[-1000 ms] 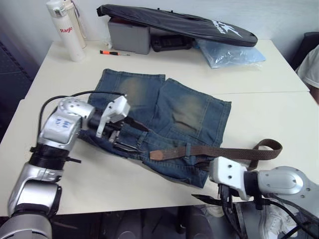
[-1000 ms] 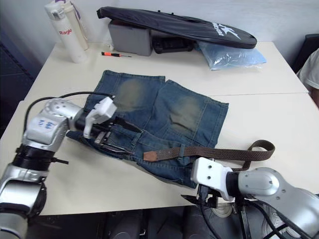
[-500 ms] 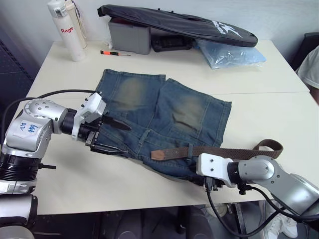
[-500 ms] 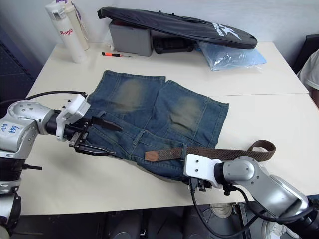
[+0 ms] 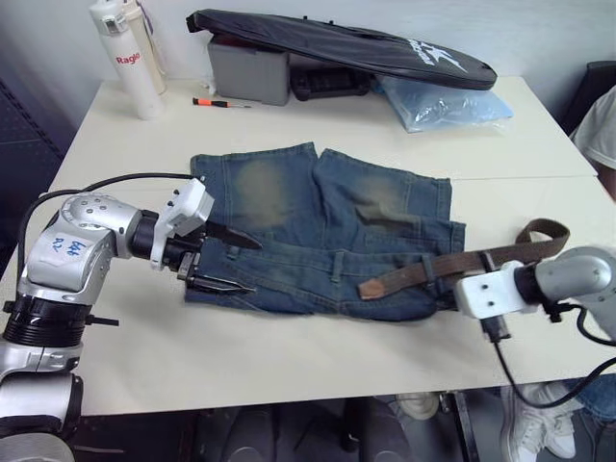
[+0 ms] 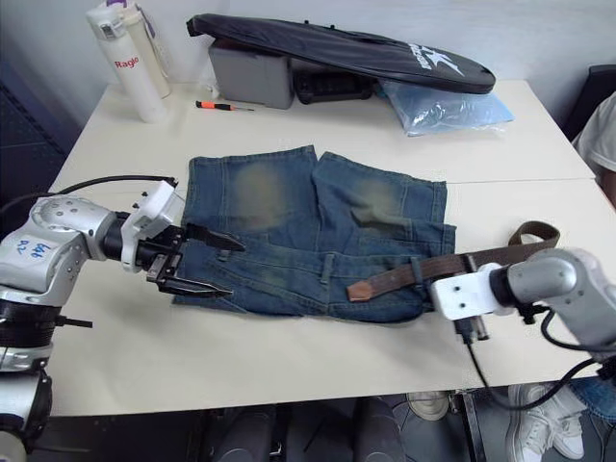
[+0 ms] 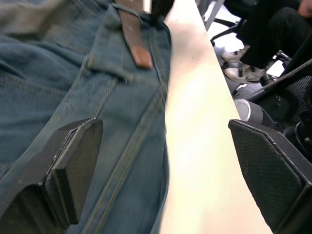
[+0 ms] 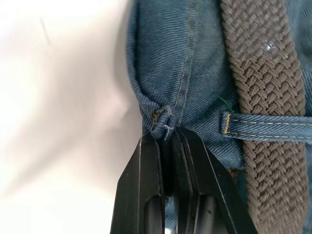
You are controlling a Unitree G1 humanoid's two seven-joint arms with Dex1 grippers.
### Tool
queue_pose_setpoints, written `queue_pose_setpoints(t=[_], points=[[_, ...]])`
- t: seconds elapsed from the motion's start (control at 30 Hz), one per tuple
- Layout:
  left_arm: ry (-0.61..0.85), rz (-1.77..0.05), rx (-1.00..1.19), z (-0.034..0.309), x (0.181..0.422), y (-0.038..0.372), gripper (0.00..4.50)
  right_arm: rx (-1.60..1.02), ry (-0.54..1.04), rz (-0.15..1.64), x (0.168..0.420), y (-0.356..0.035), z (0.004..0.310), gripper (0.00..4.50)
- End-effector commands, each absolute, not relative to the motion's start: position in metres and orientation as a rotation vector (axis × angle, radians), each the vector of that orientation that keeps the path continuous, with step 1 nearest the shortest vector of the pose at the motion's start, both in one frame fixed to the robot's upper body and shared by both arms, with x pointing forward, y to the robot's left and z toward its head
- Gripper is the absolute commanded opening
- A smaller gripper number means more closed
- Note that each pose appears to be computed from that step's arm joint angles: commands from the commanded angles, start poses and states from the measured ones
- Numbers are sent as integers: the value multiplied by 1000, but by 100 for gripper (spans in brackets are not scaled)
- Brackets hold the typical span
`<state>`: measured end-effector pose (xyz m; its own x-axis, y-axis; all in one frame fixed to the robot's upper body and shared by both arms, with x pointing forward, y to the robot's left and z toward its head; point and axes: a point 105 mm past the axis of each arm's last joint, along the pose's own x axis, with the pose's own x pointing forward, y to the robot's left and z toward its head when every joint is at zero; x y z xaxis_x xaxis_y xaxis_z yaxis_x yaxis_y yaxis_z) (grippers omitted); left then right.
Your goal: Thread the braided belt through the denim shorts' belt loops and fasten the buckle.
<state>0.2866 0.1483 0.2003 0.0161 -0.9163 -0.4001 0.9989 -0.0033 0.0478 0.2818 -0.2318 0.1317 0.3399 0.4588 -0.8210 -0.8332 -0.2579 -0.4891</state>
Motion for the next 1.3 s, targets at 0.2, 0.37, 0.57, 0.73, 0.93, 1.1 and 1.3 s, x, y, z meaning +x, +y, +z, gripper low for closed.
queue_pose_setpoints(t=[0.2, 0.37, 0.57, 0.73, 0.93, 1.1, 1.3], points=[[245, -1586, 392, 203, 290, 136, 450, -1473, 402, 1294, 297, -275, 131, 2], [235, -1605, 389, 202, 291, 131, 450, -1388, 388, 1251, 298, -272, 145, 2], [231, -1620, 389, 200, 293, 129, 450, -1315, 391, 1194, 282, -262, 179, 260], [229, -1628, 387, 199, 295, 128, 450, -1084, 396, 1109, 262, -245, 215, 438], [225, -1635, 382, 198, 297, 127, 450, -604, 267, 954, 248, -204, 223, 438], [224, -1634, 382, 198, 296, 127, 450, -246, 296, 884, 235, -175, 200, 438], [226, -1623, 381, 196, 295, 129, 450, 256, 329, 756, 233, -164, 180, 438]])
